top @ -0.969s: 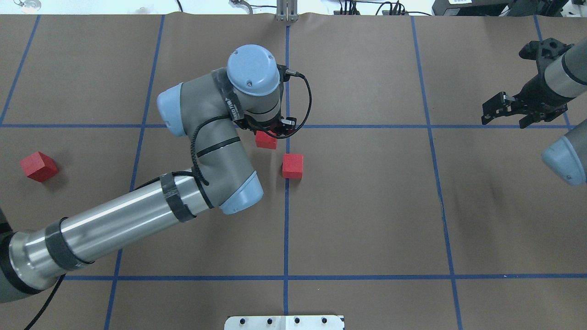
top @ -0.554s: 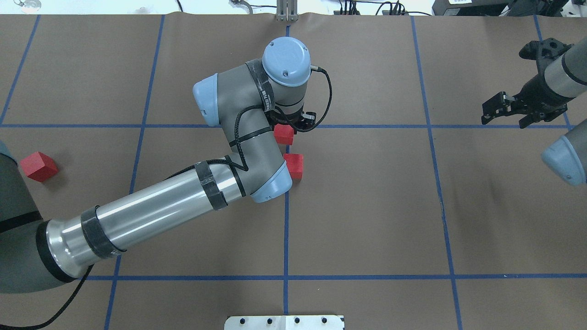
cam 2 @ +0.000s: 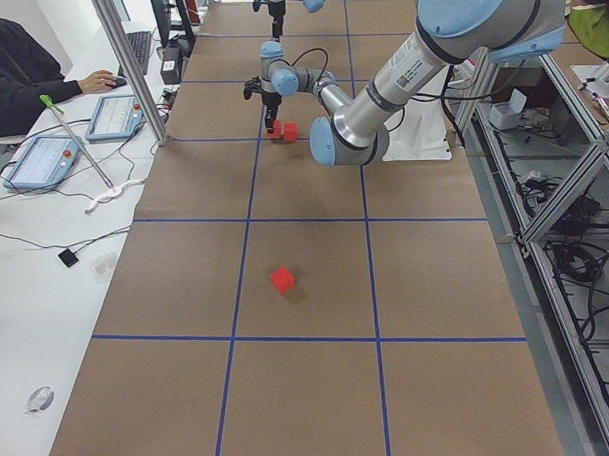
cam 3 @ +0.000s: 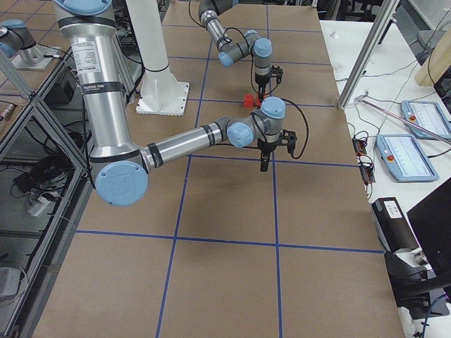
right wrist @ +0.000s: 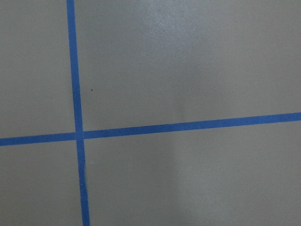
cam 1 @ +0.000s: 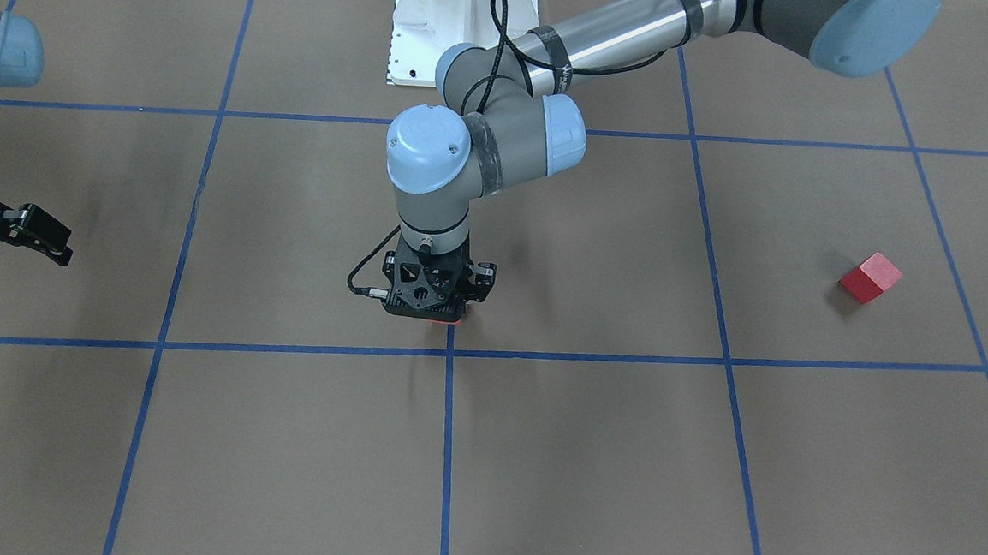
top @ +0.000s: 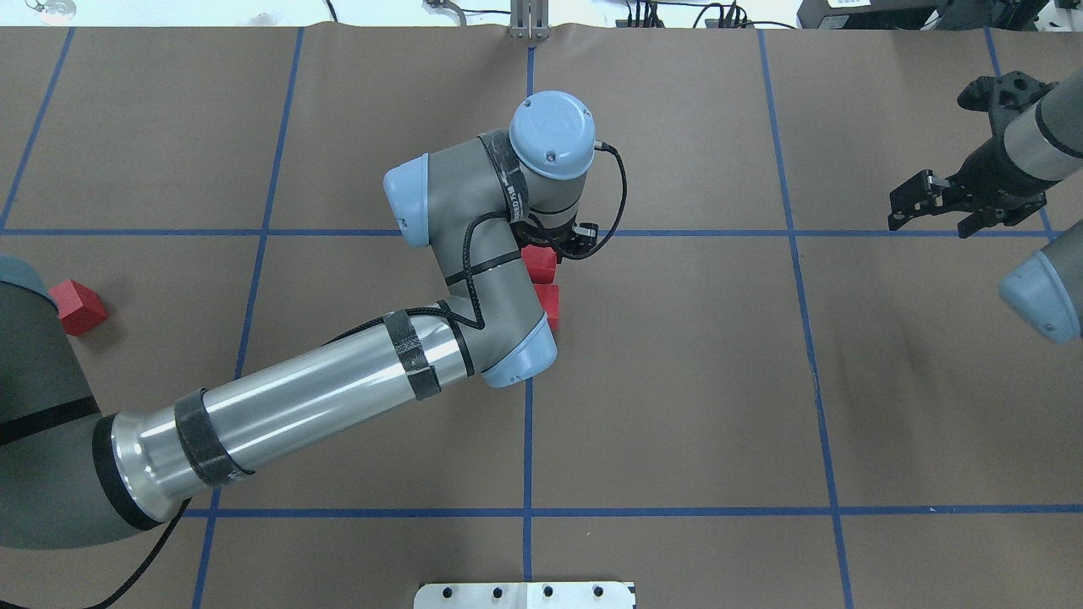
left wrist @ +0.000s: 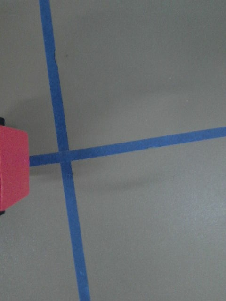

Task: Form red blocks into L shape at center
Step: 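Lower the cube against the center cube and open the left gripper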

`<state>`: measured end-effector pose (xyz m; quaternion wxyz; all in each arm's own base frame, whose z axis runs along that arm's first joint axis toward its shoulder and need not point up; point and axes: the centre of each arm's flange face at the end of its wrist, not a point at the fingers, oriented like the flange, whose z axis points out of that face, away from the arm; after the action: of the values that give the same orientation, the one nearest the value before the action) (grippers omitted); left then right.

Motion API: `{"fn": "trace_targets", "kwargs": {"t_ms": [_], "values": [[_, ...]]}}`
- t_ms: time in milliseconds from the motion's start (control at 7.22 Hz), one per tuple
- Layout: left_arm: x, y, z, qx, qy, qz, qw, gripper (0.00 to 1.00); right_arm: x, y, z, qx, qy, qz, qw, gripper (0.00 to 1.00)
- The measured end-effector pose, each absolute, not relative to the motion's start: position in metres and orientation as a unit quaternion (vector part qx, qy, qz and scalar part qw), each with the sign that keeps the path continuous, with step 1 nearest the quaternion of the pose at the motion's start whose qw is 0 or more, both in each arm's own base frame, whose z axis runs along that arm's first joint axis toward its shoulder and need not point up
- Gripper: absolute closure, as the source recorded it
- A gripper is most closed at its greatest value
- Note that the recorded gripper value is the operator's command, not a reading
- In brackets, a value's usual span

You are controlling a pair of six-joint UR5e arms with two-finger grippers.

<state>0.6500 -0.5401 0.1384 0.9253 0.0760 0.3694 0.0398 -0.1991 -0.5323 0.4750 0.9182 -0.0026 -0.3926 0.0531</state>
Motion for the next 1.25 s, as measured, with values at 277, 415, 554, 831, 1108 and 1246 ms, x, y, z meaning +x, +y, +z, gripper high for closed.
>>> {"fn": "trace_targets", "kwargs": {"t_ms": [277,415,554,831,1108,1246], "values": [[0.6553,-0.5358,0.1407,0.072,0.368,0.04,0.926,1.0,-0.2006,-0.532,0.4755,-0.004,-0.392,0.053,0.918,0.0],[0.6564,-0.5349,0.1412,0.07,0.368,0.039,0.926,1.0,-0.2008,-0.532,0.4755,-0.004,-0.392,0.053,0.918,0.0],[0.6571,-0.5342,0.1415,0.069,0.368,0.037,0.927,1.0,-0.201,-0.532,0.4756,-0.004,-0.392,0.052,0.918,0.0],[0.6577,-0.5333,0.1414,0.066,0.369,0.032,0.927,1.0,-0.2014,-0.5318,0.4756,-0.004,-0.392,0.052,0.918,0.0],[0.6586,-0.532,0.141,0.063,0.37,0.029,0.927,1.0,-0.2022,-0.5317,0.4756,-0.004,-0.392,0.052,0.918,0.0],[0.6597,-0.5303,0.1407,0.062,0.37,0.028,0.926,1.0,-0.2024,-0.532,0.4758,-0.005,-0.392,0.052,0.918,0.0]]}}
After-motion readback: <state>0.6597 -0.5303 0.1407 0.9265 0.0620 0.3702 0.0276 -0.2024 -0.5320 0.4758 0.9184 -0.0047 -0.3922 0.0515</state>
